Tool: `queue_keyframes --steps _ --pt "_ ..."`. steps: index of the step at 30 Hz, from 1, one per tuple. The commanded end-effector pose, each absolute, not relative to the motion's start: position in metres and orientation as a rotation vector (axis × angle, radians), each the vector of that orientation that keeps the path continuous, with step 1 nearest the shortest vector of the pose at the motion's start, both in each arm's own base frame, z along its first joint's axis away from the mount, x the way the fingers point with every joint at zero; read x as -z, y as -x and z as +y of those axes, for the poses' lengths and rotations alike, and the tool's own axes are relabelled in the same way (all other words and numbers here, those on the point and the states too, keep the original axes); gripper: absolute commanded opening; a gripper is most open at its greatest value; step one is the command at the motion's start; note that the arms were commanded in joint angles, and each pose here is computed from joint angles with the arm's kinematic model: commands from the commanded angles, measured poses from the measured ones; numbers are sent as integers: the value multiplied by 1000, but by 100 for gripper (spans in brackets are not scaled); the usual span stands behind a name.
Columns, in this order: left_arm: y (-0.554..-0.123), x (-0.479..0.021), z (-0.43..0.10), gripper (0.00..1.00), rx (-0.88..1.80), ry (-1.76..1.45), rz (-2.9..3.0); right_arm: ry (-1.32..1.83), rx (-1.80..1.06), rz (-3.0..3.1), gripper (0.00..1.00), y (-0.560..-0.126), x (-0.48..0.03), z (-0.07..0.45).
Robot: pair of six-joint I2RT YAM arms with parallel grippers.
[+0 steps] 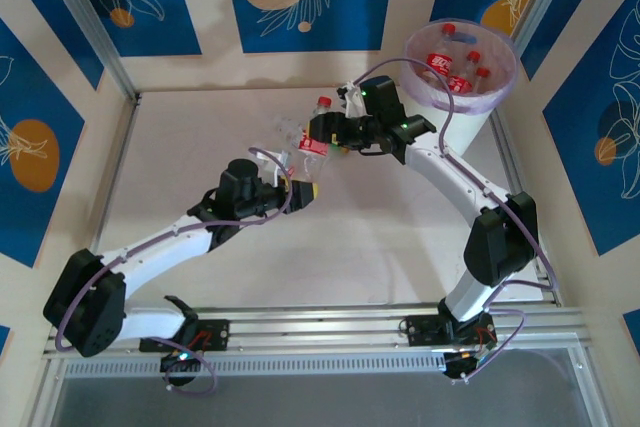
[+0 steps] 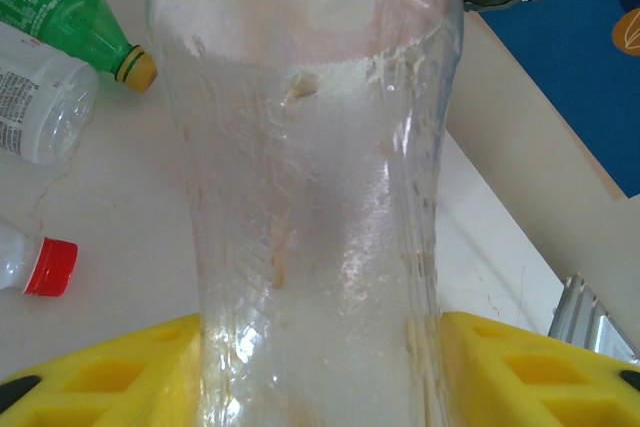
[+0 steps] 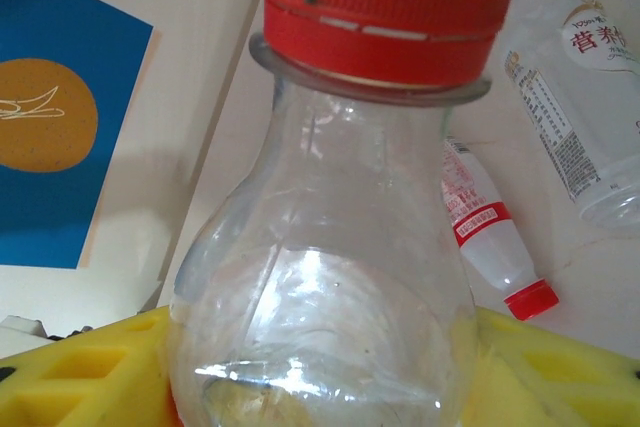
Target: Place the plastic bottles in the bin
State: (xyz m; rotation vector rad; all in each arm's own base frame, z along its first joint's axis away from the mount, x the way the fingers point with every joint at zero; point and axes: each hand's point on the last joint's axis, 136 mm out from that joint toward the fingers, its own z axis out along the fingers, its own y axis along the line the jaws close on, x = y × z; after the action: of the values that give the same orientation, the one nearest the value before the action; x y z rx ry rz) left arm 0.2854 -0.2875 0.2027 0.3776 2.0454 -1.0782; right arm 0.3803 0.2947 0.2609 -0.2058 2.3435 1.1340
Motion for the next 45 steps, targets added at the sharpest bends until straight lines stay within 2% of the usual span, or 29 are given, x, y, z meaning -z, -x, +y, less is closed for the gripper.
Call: queue_keyframes --steps 1,3,6,9,11,17,25,34,38,45 --pt "-284 -229 -296 48 1119 -406 1969 252 -1176 2266 62 -382 -287 298" --pt "-285 -229 -297 51 1119 -407 1970 254 -1184 2265 58 -382 -288 299" --pt "-285 -229 -298 63 1126 -408 1967 254 -1182 2264 58 -382 -288 300" --pt "-283 -234 -297 89 1145 -401 1954 254 -1154 2244 57 -384 -293 296" --pt "-281 -242 -297 99 1176 -391 1926 258 -1128 2219 57 -387 -300 292" --pt "-272 -258 -275 100 1171 -303 1897 258 -975 2103 54 -404 -340 260" --pt "-267 -246 -221 100 873 -219 1998 224 -602 1916 54 -425 -427 175" --pt "-272 -222 -230 100 899 -206 2057 88 -154 1729 54 -448 -516 67" --pt "-274 -219 -234 100 917 -201 2063 27 143 1658 55 -465 -530 26" --pt "-273 -215 -232 100 906 -200 2078 -39 437 1671 55 -495 -499 -34"
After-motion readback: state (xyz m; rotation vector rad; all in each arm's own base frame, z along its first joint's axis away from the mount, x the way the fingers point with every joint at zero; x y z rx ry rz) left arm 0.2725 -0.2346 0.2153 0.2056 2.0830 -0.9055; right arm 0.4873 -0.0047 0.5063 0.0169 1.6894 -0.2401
